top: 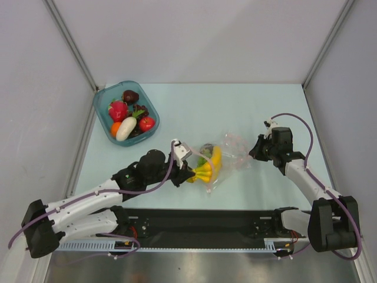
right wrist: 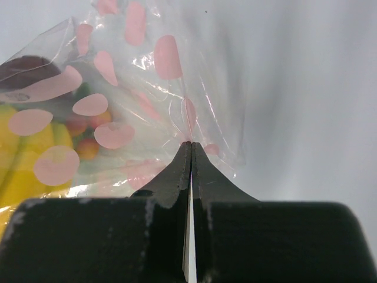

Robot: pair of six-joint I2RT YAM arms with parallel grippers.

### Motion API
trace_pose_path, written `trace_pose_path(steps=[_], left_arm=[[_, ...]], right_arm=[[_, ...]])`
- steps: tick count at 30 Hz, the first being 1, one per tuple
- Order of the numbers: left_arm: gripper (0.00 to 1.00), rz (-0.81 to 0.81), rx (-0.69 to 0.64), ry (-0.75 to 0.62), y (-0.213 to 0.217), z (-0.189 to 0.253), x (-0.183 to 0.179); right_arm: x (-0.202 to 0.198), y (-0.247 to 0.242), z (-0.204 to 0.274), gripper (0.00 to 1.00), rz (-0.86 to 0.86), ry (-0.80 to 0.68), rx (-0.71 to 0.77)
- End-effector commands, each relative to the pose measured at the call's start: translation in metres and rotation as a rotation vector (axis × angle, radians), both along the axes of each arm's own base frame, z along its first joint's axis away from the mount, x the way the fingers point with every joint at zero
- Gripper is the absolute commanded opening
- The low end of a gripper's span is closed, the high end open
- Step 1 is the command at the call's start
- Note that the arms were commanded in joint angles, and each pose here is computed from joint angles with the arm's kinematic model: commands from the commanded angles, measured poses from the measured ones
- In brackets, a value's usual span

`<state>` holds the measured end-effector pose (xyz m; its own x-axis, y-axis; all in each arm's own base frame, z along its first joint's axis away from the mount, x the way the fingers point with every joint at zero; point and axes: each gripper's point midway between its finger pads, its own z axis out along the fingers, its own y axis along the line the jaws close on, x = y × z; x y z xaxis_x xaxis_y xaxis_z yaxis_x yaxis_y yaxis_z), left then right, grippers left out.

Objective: Open the zip-top bag and remove the fake food

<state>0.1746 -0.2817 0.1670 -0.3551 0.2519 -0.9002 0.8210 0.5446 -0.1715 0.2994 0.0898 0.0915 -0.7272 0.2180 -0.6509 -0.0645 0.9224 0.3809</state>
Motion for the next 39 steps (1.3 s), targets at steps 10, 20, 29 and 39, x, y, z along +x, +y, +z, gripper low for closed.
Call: trace_pose_path(steps=[10, 20, 29, 39], left_arm=[[0.00, -0.192, -0.154, 0.045, 0.002, 0.045, -0.047], [0.00, -0.187, -0.199, 0.020, 0.015, 0.069, -0.056], [0.00, -0.137, -0.277, -0.040, 0.036, 0.104, -0.062], [0.00, -0.118, -0.320, -0.069, 0.051, 0.125, -0.070]], right_arm=[[0.011, -0.008, 0.017, 0.00, -0.021, -0.061, -0.027], [0.011, -0.006, 0.018, 0.00, -0.015, -0.064, -0.022], [0.012, -0.005, 0.018, 0.00, -0.010, -0.067, -0.015], [0.012, -0.004, 0.019, 0.00, -0.007, -0.070, -0.012]])
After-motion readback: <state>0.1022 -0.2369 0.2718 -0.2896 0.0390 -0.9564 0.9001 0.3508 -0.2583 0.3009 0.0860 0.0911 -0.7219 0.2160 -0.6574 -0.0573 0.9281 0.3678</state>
